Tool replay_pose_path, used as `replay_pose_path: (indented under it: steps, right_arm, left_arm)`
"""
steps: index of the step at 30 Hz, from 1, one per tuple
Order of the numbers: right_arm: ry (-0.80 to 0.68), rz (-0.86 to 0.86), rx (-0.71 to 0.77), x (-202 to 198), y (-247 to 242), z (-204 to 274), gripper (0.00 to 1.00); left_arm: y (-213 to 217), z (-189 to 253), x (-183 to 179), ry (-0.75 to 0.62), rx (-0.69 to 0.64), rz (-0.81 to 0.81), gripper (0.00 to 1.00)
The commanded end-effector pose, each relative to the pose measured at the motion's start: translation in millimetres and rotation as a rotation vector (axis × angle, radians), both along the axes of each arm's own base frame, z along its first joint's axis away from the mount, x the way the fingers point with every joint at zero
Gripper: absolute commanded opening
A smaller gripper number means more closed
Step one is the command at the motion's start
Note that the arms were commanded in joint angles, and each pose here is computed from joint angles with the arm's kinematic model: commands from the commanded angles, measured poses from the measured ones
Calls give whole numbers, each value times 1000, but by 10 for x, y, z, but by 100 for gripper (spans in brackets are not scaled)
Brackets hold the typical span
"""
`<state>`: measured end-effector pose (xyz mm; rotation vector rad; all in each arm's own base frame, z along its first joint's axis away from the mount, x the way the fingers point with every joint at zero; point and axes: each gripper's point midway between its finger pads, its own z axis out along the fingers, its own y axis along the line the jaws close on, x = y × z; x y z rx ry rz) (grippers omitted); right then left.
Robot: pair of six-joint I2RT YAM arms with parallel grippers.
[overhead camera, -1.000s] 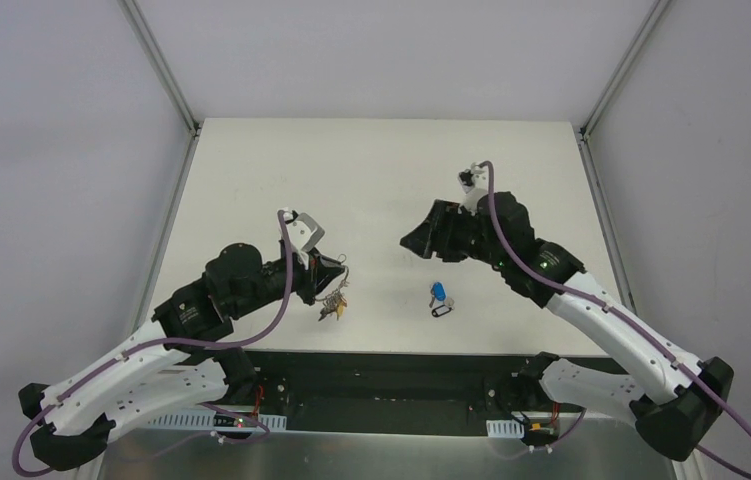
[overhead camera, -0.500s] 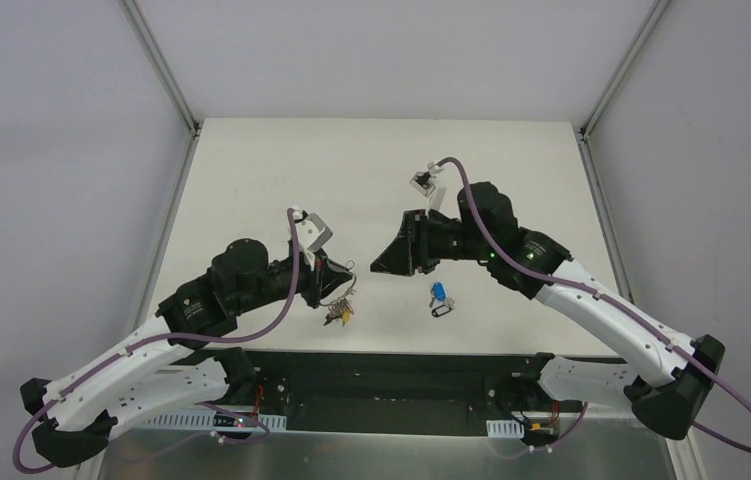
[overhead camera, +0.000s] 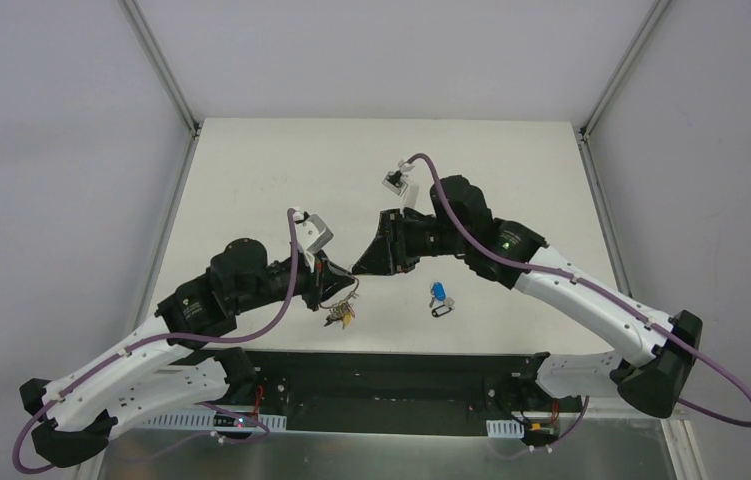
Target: Put the keys on the keyring
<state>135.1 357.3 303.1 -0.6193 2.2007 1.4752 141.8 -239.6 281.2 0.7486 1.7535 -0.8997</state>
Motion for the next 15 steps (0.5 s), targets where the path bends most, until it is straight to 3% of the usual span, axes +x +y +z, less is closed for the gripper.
replay_pose_path:
  steps: [1, 4, 15]
  right_arm:
    - [-44, 30, 59, -29, 76, 266, 31]
    - [-47, 30, 56, -34, 80, 286, 25]
    - [-42, 33, 28, -33, 125, 235, 18]
  left_arm:
    - [-27, 338, -59, -45, -91, -27, 0]
    - [-20, 347, -71, -47, -94, -30, 0]
    - [-17, 359, -106, -43, -104, -43, 0]
